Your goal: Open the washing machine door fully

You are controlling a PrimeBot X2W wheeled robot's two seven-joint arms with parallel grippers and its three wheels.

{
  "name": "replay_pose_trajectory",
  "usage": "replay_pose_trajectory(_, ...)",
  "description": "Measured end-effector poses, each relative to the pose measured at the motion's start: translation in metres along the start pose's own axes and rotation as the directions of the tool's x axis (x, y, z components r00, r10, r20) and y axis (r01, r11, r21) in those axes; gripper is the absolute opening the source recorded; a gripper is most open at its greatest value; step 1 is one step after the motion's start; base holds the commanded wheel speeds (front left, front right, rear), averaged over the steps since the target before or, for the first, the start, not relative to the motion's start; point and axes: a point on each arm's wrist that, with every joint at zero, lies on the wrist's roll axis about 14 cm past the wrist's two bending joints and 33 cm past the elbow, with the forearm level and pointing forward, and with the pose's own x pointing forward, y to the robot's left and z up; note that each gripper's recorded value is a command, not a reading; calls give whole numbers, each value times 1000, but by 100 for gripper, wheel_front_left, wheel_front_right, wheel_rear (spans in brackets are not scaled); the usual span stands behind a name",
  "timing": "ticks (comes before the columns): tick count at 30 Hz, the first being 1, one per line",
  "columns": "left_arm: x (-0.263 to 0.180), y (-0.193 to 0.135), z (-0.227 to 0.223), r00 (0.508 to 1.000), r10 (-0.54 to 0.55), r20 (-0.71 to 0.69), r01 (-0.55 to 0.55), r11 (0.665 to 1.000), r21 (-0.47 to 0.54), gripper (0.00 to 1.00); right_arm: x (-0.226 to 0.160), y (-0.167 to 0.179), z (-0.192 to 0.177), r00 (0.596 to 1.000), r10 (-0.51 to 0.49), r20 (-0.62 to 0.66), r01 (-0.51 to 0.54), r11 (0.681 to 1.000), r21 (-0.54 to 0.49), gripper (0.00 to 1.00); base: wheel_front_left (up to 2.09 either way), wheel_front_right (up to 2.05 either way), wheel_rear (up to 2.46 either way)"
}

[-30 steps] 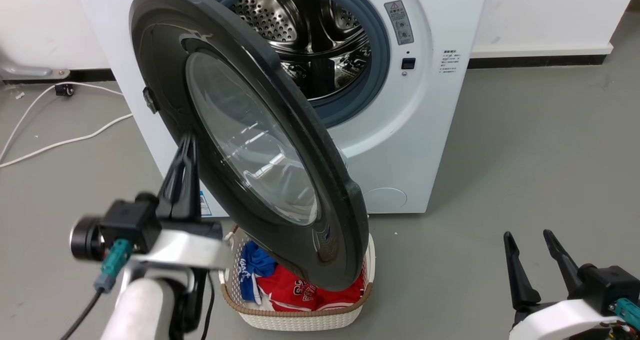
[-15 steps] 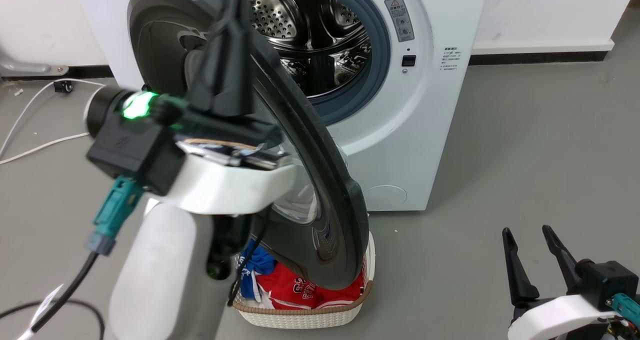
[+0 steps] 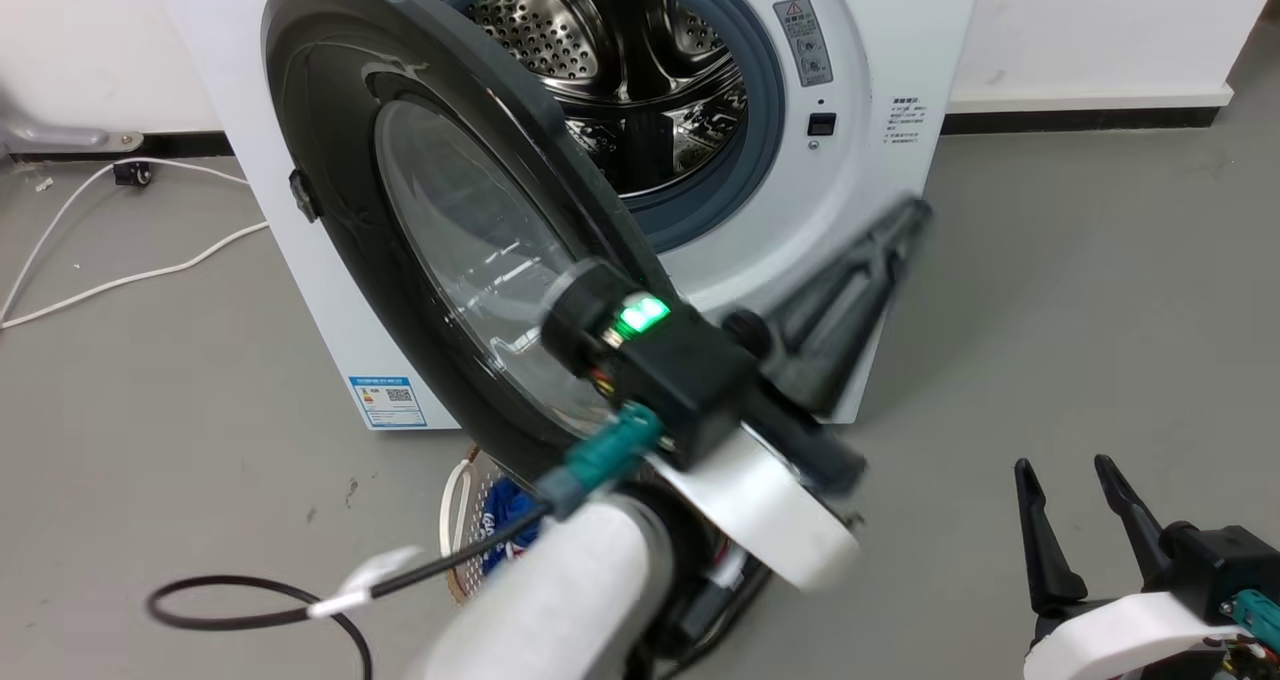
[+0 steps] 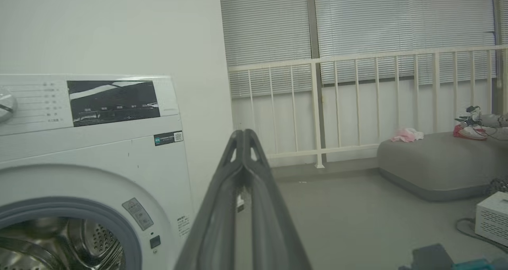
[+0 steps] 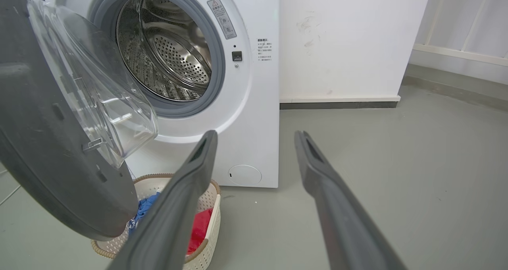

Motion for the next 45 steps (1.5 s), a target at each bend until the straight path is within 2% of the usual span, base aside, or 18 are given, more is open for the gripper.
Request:
replay_pose_trajectory(4, -12, -26, -36, 991, -51, -126, 41, 996, -80, 0, 0, -2, -1, 1000, -4, -1, 4, 1000, 7, 100, 0, 0, 0)
replay_pose_trajectory(7, -30, -42, -75, 966, -65, -251, 26, 987, -158, 0, 0, -1, -3, 1000, -2, -5, 2, 1000, 8, 100, 0, 0, 0)
replay_pose_trajectory(11, -48, -44, -113, 927, -53, -370, -16, 983, -180, 0, 0, -1, -5, 1000, -2, -10, 2, 1000, 10, 100, 0, 0, 0)
replay_pose_trajectory(17, -67, -24, -156, 874, 21, -486, -109, 982, -155, 0, 0, 0, -10, 1000, -1, -24, 2, 1000, 20, 100, 0, 0, 0)
replay_pose_trajectory(27, -66, 15, -178, 844, 133, -520, -207, 974, -87, 0, -2, -6, -15, 999, -22, -39, 23, 999, 31, 100, 0, 0, 0)
replay_pose_trajectory(33, -62, 26, -181, 838, 168, -519, -245, 966, -83, 0, -2, -6, -19, 999, -22, -50, 23, 999, 38, 100, 0, 0, 0)
replay_pose_trajectory(45, -74, 38, -197, 784, 230, -577, -310, 950, -43, 0, -2, -7, -22, 998, -24, -66, 27, 999, 39, 100, 0, 0, 0)
